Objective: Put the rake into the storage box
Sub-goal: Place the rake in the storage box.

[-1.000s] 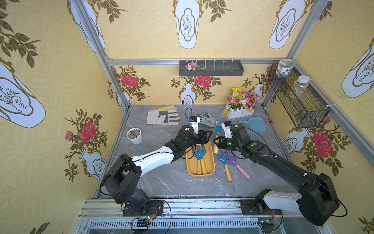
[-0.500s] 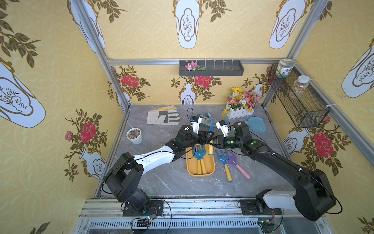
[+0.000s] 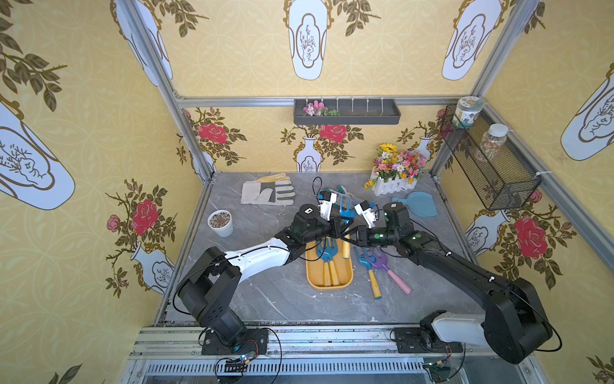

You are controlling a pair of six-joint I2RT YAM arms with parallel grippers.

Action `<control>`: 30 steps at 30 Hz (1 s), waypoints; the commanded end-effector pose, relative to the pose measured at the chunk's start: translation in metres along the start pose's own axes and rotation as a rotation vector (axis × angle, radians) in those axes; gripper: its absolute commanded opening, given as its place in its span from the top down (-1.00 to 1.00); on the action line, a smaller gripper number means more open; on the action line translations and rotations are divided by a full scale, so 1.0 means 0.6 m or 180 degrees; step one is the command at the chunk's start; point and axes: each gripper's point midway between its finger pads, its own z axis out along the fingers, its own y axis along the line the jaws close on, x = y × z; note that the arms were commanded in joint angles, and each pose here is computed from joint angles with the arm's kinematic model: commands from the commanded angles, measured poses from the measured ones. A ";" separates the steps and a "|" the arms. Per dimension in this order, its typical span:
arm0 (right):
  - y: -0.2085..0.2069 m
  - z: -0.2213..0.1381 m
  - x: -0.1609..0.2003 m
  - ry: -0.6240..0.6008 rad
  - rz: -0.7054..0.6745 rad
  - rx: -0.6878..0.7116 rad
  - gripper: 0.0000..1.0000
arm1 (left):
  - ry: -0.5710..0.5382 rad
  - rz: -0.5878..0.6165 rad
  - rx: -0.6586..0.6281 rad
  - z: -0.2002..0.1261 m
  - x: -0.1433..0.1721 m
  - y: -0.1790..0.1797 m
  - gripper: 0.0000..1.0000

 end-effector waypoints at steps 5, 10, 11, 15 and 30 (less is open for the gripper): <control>0.033 -0.007 -0.024 -0.0166 -0.0187 -0.0189 0.83 | 0.0122 0.0083 -0.0328 -0.005 0.027 0.045 1.00; 0.009 -0.014 -0.033 -0.0263 -0.0167 0.0159 -0.10 | 0.0143 0.0067 -0.0369 -0.010 0.035 0.052 1.00; 0.006 -0.015 -0.035 -0.0280 -0.0169 0.0206 -0.16 | 0.0141 0.0071 -0.0368 -0.010 0.034 0.051 1.00; 0.004 -0.018 -0.035 -0.0289 -0.0199 0.0254 -0.20 | 0.0128 0.0062 -0.0334 -0.009 0.030 0.047 1.00; -0.003 0.027 0.032 0.0102 -0.0299 0.0478 -0.17 | 0.0102 -0.0036 -0.0172 -0.018 0.018 0.033 1.00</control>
